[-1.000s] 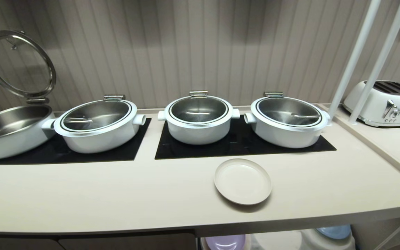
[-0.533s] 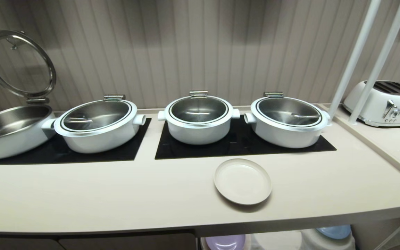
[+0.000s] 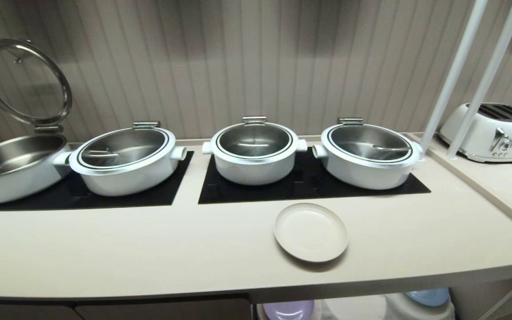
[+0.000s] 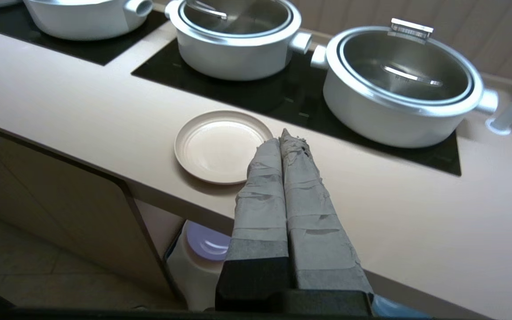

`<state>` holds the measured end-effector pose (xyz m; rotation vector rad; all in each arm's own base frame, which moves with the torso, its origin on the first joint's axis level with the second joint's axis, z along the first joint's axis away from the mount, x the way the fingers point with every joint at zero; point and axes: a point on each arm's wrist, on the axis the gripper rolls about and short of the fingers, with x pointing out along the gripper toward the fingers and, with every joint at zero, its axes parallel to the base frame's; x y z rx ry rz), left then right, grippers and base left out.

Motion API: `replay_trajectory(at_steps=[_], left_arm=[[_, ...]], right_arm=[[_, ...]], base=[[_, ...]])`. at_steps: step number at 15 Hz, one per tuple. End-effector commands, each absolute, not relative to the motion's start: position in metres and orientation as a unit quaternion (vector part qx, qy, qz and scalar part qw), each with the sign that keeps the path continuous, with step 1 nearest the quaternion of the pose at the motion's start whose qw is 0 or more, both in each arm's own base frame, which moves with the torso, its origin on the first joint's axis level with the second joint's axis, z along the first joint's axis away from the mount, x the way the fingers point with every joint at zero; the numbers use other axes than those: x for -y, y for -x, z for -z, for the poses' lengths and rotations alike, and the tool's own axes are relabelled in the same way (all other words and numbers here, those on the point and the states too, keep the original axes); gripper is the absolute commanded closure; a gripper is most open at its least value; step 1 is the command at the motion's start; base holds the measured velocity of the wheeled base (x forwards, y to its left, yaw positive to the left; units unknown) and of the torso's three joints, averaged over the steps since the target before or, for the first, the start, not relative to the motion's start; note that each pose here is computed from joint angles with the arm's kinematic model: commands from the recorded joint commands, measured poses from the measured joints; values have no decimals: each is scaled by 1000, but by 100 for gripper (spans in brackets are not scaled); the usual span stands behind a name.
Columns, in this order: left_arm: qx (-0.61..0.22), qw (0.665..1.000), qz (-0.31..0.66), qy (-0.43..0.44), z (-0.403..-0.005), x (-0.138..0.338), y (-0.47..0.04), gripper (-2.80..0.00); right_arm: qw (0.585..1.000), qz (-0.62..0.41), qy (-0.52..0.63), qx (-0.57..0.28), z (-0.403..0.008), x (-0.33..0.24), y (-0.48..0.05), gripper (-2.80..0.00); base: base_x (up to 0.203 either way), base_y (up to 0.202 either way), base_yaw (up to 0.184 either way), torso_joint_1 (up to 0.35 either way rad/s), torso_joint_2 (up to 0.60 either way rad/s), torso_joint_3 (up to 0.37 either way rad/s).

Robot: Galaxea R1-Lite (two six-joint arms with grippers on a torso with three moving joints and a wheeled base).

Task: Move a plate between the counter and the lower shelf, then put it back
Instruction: Pick up the plate

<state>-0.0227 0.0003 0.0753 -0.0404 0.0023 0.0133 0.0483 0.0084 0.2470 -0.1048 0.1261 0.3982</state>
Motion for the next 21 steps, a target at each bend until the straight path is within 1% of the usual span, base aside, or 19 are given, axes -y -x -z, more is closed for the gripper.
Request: replay_trajectory(at_steps=[1,3,5,7,10,12,15,18,21], left_arm=[[-1,1000,-7,21,-75,0,23,0],[-1,1000,-7,21,-75,0,23,0],[-1,1000,-7,20,-75,0,23,0],[-1,1000,-7,21,-75,0,23,0],[-1,1000,-8,21,-75,0,23,0],[-1,1000,-7,21,-75,0,23,0],[-1,1000,-7,21,-75,0,23,0],[-1,1000,-7,21,-75,0,23,0],[-1,1000,-7,20,-75,0,23,0]], right_arm=[[969,-185,20,-159,-245,-7,-104,0],[955,-157,-23,-252,-241,-6,-134,0],[926,-137,-78,-342,-235,-9,-162,0],[895,-114,-124,-412,-221,-17,-190,0],[857,-66,-107,-500,-186,-33,-222,0],[843,-62,-90,-526,-171,-47,-239,0],[834,-89,-71,-539,-153,-73,-266,0],[838,-106,-69,-530,-152,-95,-295,0],[842,-100,-86,-524,-159,-104,-319,0]], base=[[0,0,0,0,0,0],[0,0,0,0,0,0],[0,0,0,0,0,0],[0,0,0,0,0,0],[0,0,0,0,0,0],[0,0,0,0,0,0],[0,0,0,0,0,0],[0,0,0,0,0,0],[0,0,0,0,0,0]])
